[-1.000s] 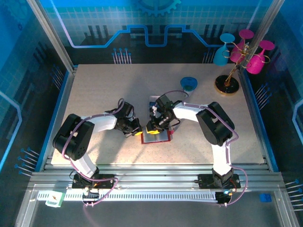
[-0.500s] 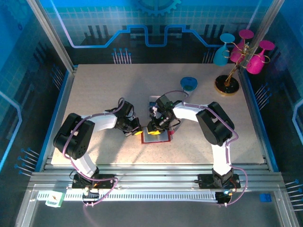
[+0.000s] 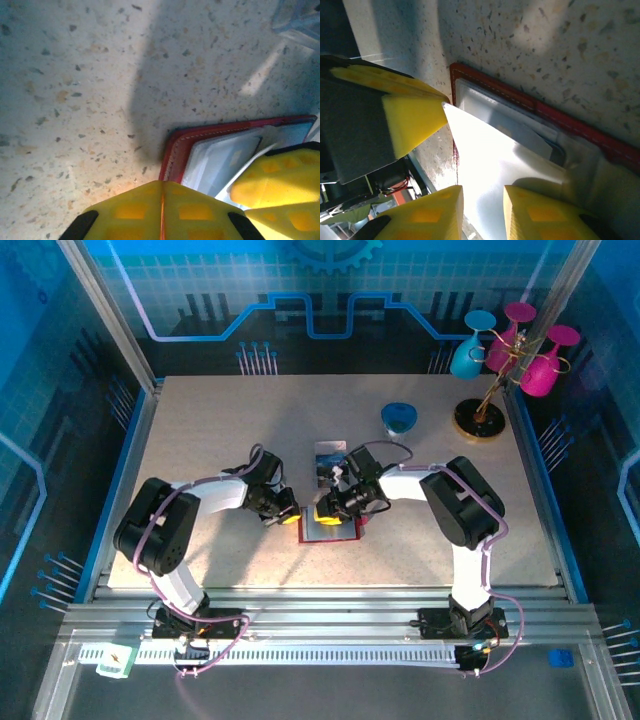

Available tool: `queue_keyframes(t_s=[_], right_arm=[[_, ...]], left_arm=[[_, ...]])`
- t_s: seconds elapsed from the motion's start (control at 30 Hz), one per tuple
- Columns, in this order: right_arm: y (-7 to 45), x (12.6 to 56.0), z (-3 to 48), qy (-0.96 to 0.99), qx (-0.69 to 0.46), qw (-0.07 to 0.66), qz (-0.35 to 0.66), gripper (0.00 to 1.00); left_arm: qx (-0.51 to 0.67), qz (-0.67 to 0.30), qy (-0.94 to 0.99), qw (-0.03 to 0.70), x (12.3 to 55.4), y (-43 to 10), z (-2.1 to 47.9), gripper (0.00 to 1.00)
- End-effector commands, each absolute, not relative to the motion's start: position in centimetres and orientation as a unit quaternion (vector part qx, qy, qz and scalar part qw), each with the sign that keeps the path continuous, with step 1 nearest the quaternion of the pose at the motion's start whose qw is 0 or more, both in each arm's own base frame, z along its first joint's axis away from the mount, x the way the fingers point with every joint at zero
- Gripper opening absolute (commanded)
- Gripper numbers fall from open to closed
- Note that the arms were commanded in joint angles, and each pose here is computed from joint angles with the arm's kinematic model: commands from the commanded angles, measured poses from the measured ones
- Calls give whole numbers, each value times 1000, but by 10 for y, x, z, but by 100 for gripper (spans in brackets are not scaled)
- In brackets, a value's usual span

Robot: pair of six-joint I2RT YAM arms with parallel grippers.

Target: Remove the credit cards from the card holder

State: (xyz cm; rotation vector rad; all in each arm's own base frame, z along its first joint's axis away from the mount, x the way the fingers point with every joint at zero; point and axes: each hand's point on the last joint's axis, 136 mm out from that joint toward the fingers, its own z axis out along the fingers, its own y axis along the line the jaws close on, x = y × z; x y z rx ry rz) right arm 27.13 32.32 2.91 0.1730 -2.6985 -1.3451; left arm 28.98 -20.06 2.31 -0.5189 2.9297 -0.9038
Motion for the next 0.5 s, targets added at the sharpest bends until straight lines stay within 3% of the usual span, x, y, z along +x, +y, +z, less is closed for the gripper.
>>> queue_keyframes(t_s=[0.0, 0.23, 0.47], right_arm=[[315, 269, 15, -896, 33, 68, -438, 27], [310, 266, 11, -893, 32, 70, -444, 27], [308, 267, 10, -894, 30, 72, -442, 27]], left_arm=[[-161, -318, 933, 52, 304, -205, 58, 14], [-159, -375, 912, 45, 305, -227, 69, 26], [-159, -383, 909, 41, 306, -240, 58, 31]])
